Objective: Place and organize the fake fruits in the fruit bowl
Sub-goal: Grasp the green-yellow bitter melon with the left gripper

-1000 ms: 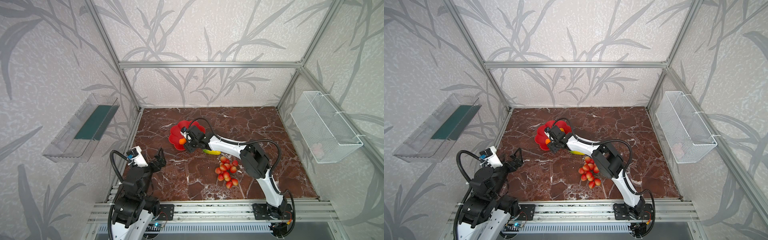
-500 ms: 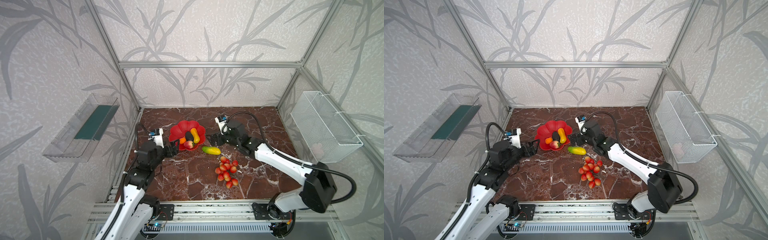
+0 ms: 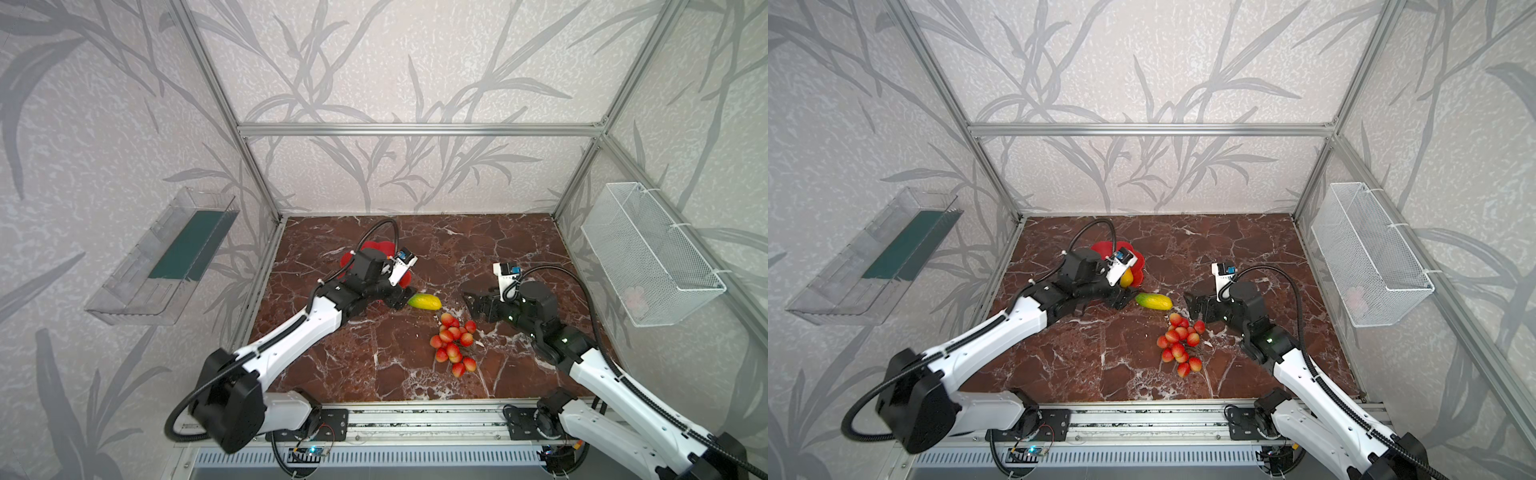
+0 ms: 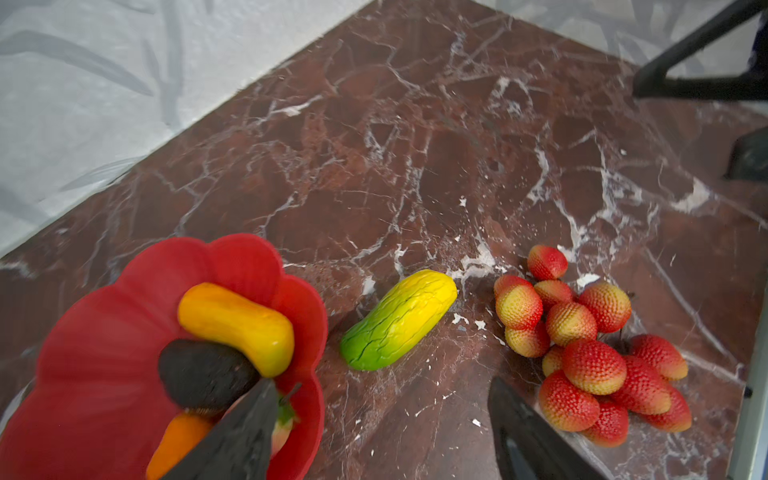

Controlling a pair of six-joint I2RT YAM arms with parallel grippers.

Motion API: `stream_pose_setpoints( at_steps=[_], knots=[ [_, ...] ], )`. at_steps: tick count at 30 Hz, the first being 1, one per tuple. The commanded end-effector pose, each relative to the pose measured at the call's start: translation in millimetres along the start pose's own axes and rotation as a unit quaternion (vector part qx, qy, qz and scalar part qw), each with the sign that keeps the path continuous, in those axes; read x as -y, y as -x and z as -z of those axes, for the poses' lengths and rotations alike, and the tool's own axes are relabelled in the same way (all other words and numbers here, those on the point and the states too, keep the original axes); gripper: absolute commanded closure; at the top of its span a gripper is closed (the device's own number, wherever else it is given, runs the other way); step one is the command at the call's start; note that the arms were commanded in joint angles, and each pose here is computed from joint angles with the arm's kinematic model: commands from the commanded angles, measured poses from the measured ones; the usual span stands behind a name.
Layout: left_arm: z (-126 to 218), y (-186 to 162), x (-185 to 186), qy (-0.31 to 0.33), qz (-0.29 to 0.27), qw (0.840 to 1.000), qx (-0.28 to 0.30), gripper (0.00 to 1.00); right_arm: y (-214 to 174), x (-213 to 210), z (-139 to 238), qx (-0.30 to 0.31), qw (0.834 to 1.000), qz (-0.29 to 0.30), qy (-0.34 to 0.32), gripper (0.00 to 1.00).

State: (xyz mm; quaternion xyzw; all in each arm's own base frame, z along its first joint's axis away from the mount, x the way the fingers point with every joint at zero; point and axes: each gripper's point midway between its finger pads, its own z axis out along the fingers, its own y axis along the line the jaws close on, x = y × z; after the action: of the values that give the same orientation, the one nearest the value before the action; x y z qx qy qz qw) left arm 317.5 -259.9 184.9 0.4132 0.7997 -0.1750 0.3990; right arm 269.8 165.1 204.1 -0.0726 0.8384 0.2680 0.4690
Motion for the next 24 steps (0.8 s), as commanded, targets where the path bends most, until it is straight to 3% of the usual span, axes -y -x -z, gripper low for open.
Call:
stream_pose_setpoints(
  at_steps=[1,9,14,20,24],
  knots=[
    [-21,-3,17,-0.063,-0.097,0.993,-0.03,0.22,-15,5,8,-0.02,1.0,-0.019,0.0,0.01],
    [-79,-32,37,-0.141,-0.156,0.968,-0.135,0.31,-23,9,23,-0.02,1.0,-0.018,-0.008,0.01],
    [-100,-39,48,-0.163,-0.178,0.958,-0.156,0.32,-24,11,29,-0.02,1.0,-0.016,-0.013,0.01],
    [-116,-54,48,-0.162,-0.183,0.95,-0.193,0.32,-23,12,34,-0.015,1.0,-0.01,-0.015,0.01],
    [-126,-57,38,-0.131,-0.186,0.953,-0.199,0.3,-22,12,36,-0.012,1.0,-0.008,-0.016,0.01]
  ],
)
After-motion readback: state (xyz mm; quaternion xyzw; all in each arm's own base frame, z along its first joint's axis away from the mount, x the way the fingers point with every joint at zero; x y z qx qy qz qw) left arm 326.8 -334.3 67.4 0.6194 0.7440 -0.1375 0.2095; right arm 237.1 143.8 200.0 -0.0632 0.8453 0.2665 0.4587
